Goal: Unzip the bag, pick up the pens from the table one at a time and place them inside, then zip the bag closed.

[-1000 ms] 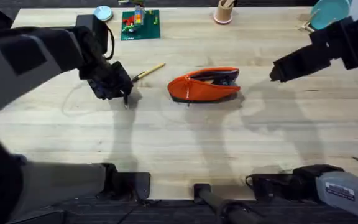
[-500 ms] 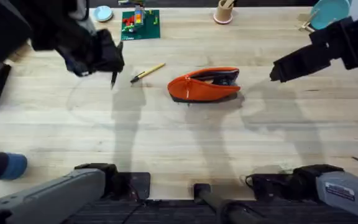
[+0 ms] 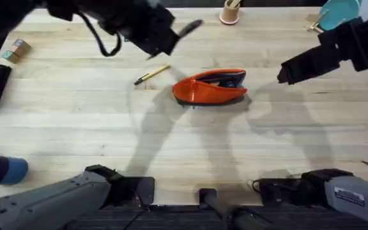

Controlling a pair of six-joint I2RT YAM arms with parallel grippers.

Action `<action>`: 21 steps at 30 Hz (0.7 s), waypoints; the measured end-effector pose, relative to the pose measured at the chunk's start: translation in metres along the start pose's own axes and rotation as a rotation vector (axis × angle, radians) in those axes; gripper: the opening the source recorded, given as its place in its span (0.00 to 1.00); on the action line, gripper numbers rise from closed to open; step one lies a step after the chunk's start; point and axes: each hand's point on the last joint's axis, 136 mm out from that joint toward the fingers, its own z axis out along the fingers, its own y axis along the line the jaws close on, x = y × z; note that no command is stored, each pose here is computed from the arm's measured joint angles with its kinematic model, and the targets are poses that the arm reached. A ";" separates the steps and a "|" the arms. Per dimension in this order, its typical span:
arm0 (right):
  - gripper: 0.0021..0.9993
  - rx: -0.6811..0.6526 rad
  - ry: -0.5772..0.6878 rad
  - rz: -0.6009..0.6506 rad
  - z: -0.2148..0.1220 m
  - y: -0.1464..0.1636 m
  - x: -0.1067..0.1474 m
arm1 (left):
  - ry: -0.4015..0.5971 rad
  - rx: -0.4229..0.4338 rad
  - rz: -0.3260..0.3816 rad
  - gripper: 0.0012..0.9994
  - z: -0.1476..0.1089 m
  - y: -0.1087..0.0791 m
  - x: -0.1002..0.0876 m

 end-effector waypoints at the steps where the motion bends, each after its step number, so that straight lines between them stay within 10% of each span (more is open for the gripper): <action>1: 1.00 0.000 0.000 0.000 0.000 0.000 0.000 | -0.012 0.022 0.044 0.04 0.000 -0.007 -0.003; 4: 1.00 0.000 0.000 0.000 0.000 0.000 0.000 | -0.081 0.188 0.280 0.04 -0.002 -0.046 -0.013; 10: 1.00 0.000 0.000 0.000 0.000 0.000 0.000 | -0.205 0.340 0.528 0.04 -0.008 -0.076 -0.026; 21: 1.00 0.000 0.000 0.000 0.000 0.000 0.000 | -0.179 0.509 0.565 0.04 0.047 -0.095 -0.033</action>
